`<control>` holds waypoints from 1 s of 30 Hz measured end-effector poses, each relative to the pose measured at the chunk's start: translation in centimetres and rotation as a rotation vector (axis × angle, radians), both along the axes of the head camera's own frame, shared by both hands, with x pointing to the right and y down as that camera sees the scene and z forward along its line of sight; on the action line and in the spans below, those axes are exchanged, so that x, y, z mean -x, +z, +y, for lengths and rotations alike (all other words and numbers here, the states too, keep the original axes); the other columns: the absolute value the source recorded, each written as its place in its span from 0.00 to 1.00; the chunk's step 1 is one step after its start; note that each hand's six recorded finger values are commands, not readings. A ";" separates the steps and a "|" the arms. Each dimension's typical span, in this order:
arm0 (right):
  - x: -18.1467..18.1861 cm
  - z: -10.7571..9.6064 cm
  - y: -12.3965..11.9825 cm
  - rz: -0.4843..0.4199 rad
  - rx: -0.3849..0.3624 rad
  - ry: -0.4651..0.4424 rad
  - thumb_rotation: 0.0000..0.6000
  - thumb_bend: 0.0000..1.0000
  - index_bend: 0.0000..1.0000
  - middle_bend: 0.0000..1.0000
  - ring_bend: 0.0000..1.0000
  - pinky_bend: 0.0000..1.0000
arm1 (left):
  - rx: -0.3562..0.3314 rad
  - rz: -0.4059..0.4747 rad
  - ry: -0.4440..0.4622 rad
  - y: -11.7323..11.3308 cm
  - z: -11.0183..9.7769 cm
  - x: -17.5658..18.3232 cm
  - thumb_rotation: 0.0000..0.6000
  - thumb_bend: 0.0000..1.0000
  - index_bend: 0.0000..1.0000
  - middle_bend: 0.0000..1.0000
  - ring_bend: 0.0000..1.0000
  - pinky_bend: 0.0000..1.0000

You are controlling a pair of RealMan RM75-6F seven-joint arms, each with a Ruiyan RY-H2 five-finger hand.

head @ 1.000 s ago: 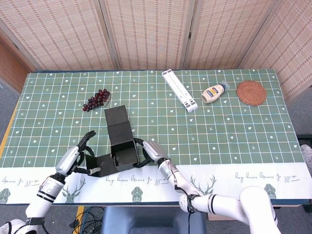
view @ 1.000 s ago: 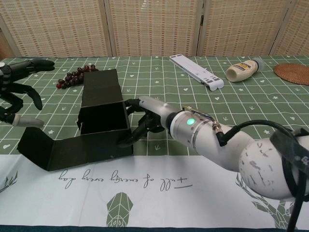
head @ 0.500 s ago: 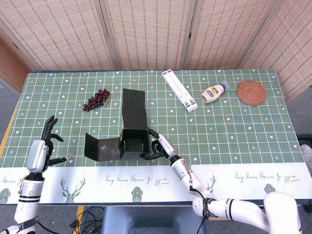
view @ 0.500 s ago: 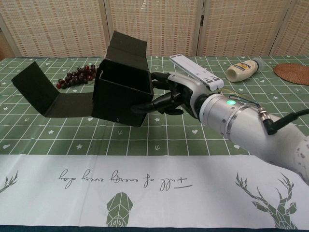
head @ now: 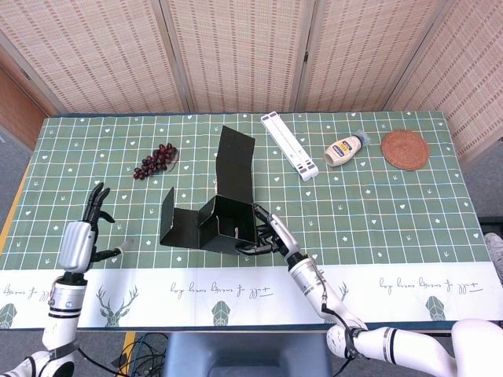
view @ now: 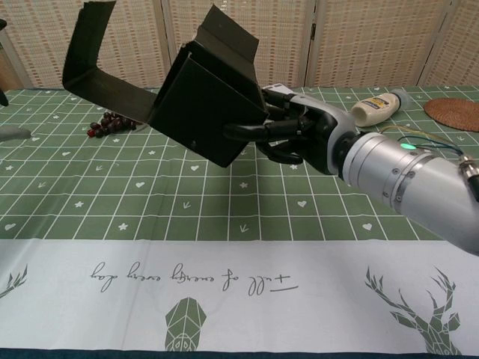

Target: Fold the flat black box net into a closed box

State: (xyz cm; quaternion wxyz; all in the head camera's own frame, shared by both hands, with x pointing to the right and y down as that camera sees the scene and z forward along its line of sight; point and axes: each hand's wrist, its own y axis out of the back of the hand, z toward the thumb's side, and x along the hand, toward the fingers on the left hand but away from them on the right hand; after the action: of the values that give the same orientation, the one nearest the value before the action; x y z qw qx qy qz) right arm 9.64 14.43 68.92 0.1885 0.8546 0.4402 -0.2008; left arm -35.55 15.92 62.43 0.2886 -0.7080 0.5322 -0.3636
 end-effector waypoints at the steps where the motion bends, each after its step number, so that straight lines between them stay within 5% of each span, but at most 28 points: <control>1: 0.1 0.1 0.0 -0.001 0.000 -0.003 1.00 0.28 0.32 0.46 0.78 1.00 | -0.009 0.006 0.016 0.1 -0.1 -0.6 1.00 0.09 0.00 0.00 0.45 0.83; 13: 0.2 0.7 0.4 0.028 -0.002 -0.036 1.00 0.28 0.32 0.46 0.78 1.00 | -0.145 -0.005 0.168 -0.2 -0.6 -6.1 1.00 0.09 0.00 0.00 0.45 0.83; 30: 2.2 1.6 1.3 0.096 -0.037 -0.113 1.00 0.28 0.32 0.46 0.78 1.00 | -0.111 0.090 0.271 -1.0 0.0 -10.1 1.00 0.09 0.00 0.00 0.45 0.83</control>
State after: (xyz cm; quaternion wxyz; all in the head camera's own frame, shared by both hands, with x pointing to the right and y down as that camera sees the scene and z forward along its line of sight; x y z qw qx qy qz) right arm 7.41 15.99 70.21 0.1398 0.8708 0.4035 -0.2435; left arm -25.49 15.92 61.43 0.3495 -0.7719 0.4633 -0.2594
